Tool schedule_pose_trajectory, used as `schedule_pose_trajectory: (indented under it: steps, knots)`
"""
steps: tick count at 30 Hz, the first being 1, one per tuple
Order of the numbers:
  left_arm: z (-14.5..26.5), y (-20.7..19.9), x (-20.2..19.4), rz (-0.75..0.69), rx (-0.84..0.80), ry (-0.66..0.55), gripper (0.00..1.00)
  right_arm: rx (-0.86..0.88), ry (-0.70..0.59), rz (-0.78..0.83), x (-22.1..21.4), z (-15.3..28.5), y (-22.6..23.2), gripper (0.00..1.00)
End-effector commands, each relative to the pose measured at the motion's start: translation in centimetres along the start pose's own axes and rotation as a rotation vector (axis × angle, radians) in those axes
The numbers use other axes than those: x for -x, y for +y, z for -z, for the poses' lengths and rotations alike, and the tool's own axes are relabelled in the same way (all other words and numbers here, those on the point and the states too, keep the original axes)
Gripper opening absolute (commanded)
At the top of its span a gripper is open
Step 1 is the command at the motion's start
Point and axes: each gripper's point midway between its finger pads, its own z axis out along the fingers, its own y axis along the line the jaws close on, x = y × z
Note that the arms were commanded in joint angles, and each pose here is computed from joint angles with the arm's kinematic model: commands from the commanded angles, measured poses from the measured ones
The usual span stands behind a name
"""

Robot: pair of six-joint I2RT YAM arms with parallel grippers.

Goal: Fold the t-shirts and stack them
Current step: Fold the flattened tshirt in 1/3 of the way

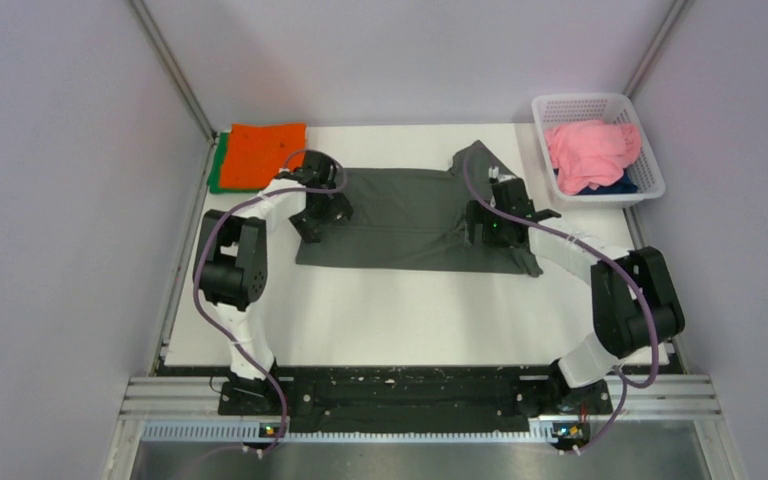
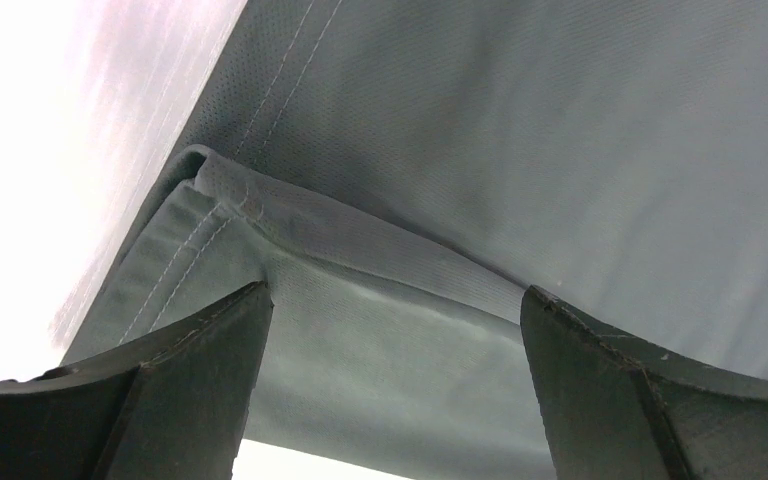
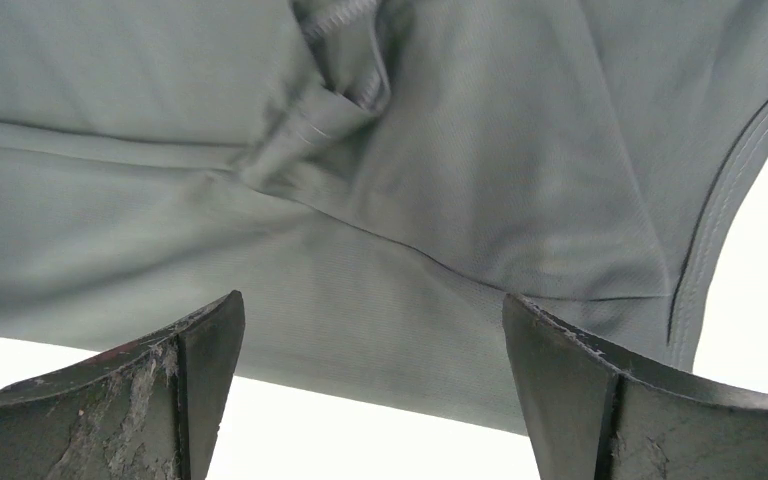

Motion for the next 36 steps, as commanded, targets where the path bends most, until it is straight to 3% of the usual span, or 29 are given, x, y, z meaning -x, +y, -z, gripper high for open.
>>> schedule_pose_trajectory:
  steps: [1, 7, 11, 15, 23, 25, 30, 34, 36]
  knots:
    - [-1.0, 0.2, -0.3, -0.031, 0.01, 0.01, 0.99, -0.006, 0.008, -0.049, -0.5, -2.0, -0.5, 0.99]
    - [-1.2, 3.3, -2.3, -0.026, 0.08, 0.032, 0.99, -0.076, 0.18, -0.083, -6.5, -2.3, -2.5, 0.99]
    - [0.3, 6.3, -4.8, -0.006, 0.126, 0.066, 0.99, 0.031, 0.276, -0.109, -10.1, 1.0, -1.2, 0.99]
    - [2.5, 10.2, -8.7, 0.017, 0.144, 0.108, 0.99, 0.012, 0.323, -0.163, -13.0, 5.3, -2.0, 0.99]
    - [6.6, 12.7, -12.7, 0.08, 0.116, 0.134, 0.99, 0.033, 0.338, -0.261, -16.0, 10.0, -0.4, 0.99]
    - [7.7, 12.0, -11.8, 0.083, 0.079, 0.094, 0.99, 0.07, 0.274, -0.236, -14.3, 10.7, 0.4, 0.99]
    - [11.0, 8.9, -6.1, 0.02, 0.018, -0.082, 0.99, 0.097, -0.028, -0.113, -4.7, 12.4, 1.3, 0.99]
    - [10.9, 7.3, -1.0, -0.006, 0.038, -0.225, 0.99, 0.12, -0.259, -0.13, 1.8, 12.0, 2.4, 0.99]
    - [9.8, 7.0, 1.1, -0.013, 0.054, -0.234, 0.99, 0.123, -0.319, -0.152, 4.3, 10.9, 2.6, 0.99]
